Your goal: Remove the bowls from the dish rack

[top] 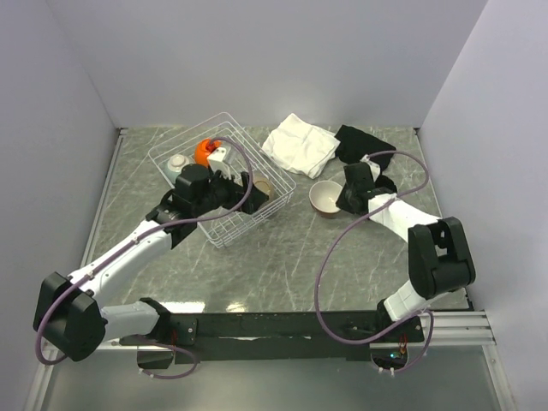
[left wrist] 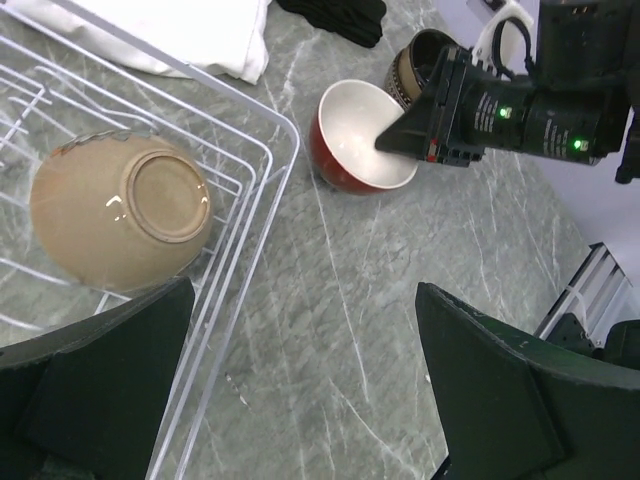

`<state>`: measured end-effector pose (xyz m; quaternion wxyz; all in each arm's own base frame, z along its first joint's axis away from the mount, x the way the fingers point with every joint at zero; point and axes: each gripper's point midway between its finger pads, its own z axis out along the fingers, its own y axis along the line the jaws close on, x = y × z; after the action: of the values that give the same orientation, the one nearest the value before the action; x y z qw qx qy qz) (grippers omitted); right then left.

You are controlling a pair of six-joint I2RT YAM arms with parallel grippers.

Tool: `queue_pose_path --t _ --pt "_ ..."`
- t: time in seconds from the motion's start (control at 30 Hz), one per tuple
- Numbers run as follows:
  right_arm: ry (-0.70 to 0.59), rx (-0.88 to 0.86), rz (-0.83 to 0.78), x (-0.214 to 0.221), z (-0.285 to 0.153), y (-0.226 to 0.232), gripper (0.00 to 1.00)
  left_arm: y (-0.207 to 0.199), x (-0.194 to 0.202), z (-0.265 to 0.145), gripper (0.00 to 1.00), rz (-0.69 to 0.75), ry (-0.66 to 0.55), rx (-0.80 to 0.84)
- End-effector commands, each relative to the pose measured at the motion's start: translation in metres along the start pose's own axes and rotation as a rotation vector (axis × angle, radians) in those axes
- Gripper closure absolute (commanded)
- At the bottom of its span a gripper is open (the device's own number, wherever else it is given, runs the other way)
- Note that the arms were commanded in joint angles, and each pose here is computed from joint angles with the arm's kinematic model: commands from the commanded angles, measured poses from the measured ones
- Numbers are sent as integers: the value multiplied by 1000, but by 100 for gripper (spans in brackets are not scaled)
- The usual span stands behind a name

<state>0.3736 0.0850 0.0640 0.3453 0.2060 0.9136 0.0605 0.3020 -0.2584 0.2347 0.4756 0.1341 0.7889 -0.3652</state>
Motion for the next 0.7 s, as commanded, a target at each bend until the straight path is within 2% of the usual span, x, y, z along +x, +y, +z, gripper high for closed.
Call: queue_pose_path --t 0.0,0.27,0.37,0.4,0.47,0.5,0.6,0.67 --pt "-99 -21 59 -21 9 9 97 -1 -12 -12 1 -46 -31 5" --pt "-67 18 44 -8 22 -1 88 16 -10 -16 1 -63 -17 -45" --pt "-77 -4 41 -9 18 2 75 21 -11 -16 0 -69 -19 -57" --pt "-81 -9 39 -10 17 2 65 24 -12 -16 1 -71 -19 -63" --pt "-92 -24 32 -13 10 3 54 26 -13 -16 1 -77 -16 -73" --pt "-96 -26 34 -14 7 3 44 28 -13 -15 0 -81 -15 -80" --pt "-122 -38 37 -20 -8 3 32 35 -15 -14 1 -94 -10 -98" --pt "-145 -53 42 -27 -22 4 27 37 -17 -13 0 -102 -11 -106"
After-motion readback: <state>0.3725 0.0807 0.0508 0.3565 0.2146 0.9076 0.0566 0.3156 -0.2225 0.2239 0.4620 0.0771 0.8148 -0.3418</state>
